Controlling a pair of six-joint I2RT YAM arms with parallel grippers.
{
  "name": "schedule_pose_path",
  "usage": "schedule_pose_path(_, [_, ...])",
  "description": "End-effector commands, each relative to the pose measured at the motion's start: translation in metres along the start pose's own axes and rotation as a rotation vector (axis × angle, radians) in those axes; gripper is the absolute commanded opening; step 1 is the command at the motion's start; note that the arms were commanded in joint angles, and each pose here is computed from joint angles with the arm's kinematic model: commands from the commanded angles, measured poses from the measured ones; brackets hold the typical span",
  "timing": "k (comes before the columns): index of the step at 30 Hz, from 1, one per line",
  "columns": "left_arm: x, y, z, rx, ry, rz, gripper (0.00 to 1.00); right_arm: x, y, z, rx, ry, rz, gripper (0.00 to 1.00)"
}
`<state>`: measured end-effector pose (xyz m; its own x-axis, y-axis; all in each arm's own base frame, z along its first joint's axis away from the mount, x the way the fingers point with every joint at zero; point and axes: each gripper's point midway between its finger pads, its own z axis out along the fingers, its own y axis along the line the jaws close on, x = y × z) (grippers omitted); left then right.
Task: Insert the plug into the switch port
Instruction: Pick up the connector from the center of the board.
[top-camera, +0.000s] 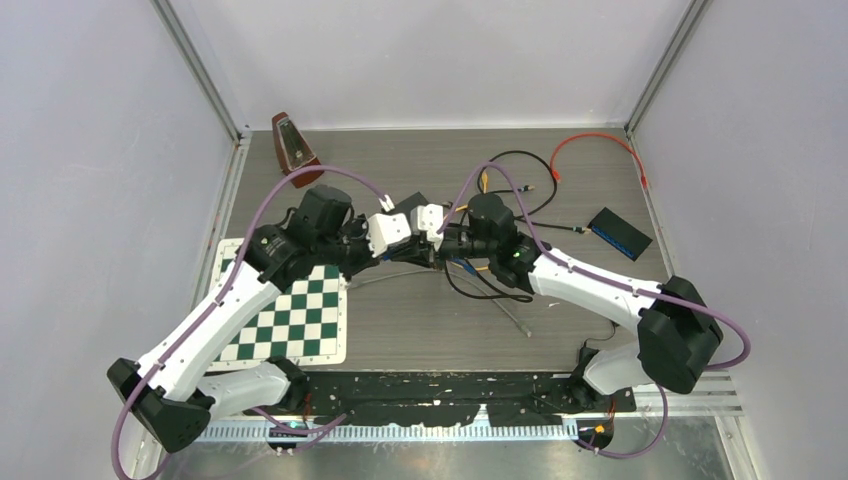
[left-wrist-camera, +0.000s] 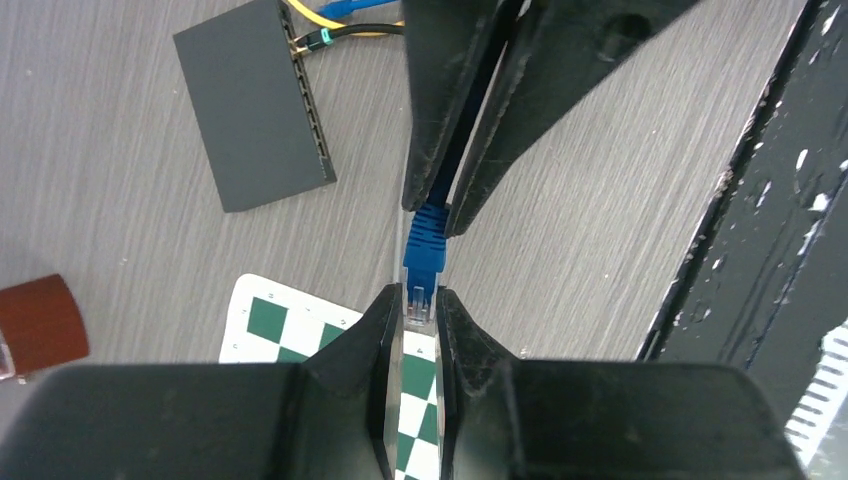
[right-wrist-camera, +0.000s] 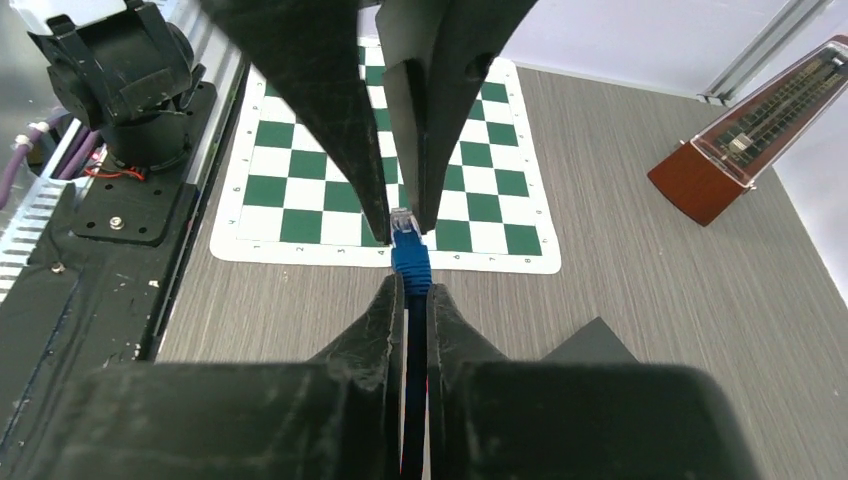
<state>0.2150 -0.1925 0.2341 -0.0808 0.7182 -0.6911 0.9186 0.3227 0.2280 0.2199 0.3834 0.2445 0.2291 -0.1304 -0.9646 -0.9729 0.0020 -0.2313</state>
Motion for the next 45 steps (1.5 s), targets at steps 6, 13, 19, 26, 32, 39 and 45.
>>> schedule_pose_path(6, [-0.033,0.028,-0.032,-0.110,-0.313,-0.259,0.47,-0.022,-0.014,-0.020,0.146,-0.062,-0.091,0.05])
schedule_pose_path(13, [-0.036,0.037,-0.046,-0.206,-0.444,-0.504,0.68,-0.032,-0.022,-0.038,0.251,-0.131,-0.124,0.05])
schedule_pose_path(19, [-0.054,0.033,-0.041,-0.029,-0.549,-0.838,0.67,-0.052,-0.028,-0.057,0.357,-0.224,-0.156,0.05])
schedule_pose_path(26, [-0.080,0.030,-0.036,0.137,-0.698,-0.985,0.67,-0.065,-0.026,-0.067,0.389,-0.286,-0.157,0.05])
schedule_pose_path(32, [-0.086,0.035,-0.026,0.196,-0.773,-1.050,0.66,-0.065,-0.025,-0.065,0.384,-0.286,-0.150,0.05])
schedule_pose_path(39, [-0.085,0.033,-0.014,0.270,-0.800,-1.081,0.46,-0.061,-0.028,-0.059,0.373,-0.274,-0.128,0.05])
schedule_pose_path(45, [-0.083,0.029,-0.012,0.285,-0.779,-1.064,0.28,-0.045,-0.033,-0.050,0.365,-0.217,-0.082,0.10])
